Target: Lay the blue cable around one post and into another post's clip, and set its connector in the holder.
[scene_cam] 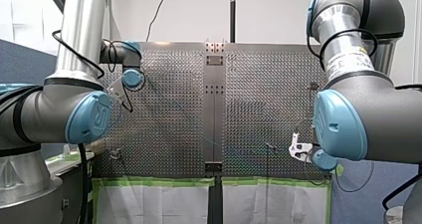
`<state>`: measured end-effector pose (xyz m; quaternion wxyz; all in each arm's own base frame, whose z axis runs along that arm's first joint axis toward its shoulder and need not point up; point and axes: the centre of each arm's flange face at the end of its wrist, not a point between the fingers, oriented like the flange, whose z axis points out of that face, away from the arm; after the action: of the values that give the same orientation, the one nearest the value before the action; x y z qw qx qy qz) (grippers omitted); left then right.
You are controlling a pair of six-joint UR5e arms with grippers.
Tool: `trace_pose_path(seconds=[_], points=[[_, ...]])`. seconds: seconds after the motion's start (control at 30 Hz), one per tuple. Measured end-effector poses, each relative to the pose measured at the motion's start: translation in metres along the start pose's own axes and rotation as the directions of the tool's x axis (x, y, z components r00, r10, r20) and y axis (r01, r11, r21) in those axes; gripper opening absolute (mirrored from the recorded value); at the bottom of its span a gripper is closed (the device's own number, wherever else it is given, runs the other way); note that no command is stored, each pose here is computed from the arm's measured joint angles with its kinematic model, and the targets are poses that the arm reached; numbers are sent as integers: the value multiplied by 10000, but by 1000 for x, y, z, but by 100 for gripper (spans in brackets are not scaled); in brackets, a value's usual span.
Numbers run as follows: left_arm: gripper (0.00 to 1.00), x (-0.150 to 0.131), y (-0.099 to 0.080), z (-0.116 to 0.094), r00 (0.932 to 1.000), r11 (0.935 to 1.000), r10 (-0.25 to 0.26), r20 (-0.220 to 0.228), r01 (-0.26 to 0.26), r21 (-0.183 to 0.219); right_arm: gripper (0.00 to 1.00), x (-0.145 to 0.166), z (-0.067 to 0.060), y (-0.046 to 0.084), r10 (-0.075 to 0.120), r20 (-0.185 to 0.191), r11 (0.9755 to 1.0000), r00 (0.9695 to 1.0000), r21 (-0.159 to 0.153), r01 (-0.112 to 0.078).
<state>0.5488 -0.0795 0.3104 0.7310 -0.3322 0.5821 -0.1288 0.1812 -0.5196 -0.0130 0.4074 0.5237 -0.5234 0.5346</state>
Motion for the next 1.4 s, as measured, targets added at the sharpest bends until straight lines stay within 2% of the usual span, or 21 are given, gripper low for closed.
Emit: trace_pose_path(seconds=[0.13, 0.27, 0.47, 0.67, 0.93, 1.07, 1.27, 1.4], points=[[100, -3, 8, -1, 10000, 9988, -46, 35, 48, -486, 27, 0, 0, 0, 15, 25, 10000, 10000, -1, -15], [100, -14, 18, -2, 9998, 9950, -11, 177, 29, -996, 27, 0, 0, 1, 58, 34, 10000, 10000, -6, -58], [100, -34, 39, -14, 9983, 9871, 577, -92, -585, -1490, 27, 0, 0, 1, 110, 43, 9999, 9999, -18, -110], [100, -51, 60, -32, 9905, 9754, 1230, -609, -1320, -1768, 27, 0, 1, 2, 244, 52, 9997, 9997, -25, -244], [100, -71, 82, -55, 9728, 9556, 1920, -1300, -2155, -2011, 27, 1, 2, 2, 409, 21, 9992, 9992, -20, -409], [100, -88, 77, -57, 9656, 9523, 2219, -1357, -2446, -1827, 27, 2, 3, 2, 456, 1, 9990, 9990, -7, -456], [100, -118, 49, -57, 9553, 9487, 2730, -1135, -2869, -1327, 27, 2, 4, 1, 566, 18, 9984, 9984, -4, -566], [100, -136, 26, -59, 9473, 9458, 3048, -982, -3132, -859, 27, 2, 4, 1, 594, 19, 9982, 9982, -5, -594]])
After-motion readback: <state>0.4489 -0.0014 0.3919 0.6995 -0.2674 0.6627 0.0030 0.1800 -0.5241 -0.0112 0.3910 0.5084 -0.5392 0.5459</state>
